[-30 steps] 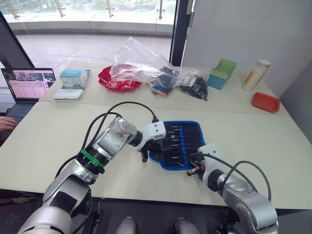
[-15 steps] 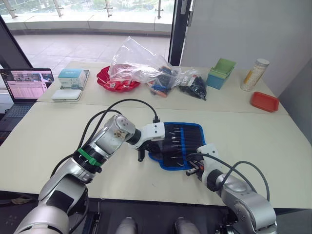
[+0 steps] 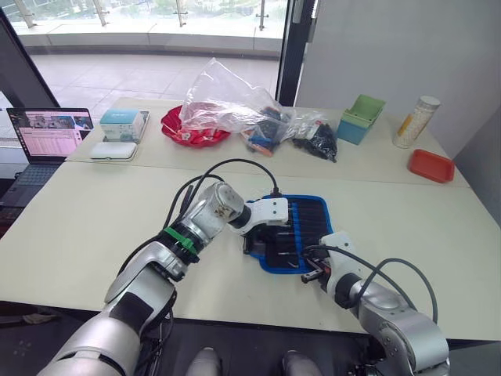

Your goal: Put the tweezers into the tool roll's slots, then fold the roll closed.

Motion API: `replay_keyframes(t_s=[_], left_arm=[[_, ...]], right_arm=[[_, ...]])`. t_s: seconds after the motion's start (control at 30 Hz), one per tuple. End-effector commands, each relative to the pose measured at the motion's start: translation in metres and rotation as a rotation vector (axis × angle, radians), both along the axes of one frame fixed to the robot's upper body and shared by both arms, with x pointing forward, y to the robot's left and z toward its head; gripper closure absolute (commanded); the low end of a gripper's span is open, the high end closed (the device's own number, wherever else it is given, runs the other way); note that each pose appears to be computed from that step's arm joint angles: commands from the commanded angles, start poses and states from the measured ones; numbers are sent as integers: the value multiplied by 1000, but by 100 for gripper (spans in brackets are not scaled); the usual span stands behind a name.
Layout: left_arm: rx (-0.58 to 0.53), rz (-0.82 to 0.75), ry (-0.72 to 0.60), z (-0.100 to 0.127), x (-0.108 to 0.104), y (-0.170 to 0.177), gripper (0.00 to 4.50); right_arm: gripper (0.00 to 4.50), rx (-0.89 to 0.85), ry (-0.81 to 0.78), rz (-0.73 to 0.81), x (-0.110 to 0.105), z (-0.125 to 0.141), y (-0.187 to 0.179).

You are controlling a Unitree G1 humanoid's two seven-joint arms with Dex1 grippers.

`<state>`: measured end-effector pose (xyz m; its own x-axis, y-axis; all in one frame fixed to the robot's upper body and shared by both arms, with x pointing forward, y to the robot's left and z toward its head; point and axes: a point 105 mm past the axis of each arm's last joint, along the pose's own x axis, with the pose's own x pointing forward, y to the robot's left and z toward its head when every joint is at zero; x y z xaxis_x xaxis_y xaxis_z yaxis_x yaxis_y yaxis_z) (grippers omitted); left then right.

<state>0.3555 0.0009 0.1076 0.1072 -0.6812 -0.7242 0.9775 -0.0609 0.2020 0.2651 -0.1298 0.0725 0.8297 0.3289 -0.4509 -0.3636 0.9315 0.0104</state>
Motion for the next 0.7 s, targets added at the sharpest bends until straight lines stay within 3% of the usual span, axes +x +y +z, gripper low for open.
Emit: replay_keyframes(t_s=[0.03, 0.3, 0.7], left_arm=[[-8, -7, -34, 2, 3, -13, 446], [-82, 46, 3, -4, 4, -50, 446], [-90, 61, 36, -12, 1, -40, 446]], right_arm=[[450, -24, 166, -38, -13, -33, -8], [450, -17, 172, -33, -17, -33, -3], [450, -16, 178, -30, -18, -35, -3]])
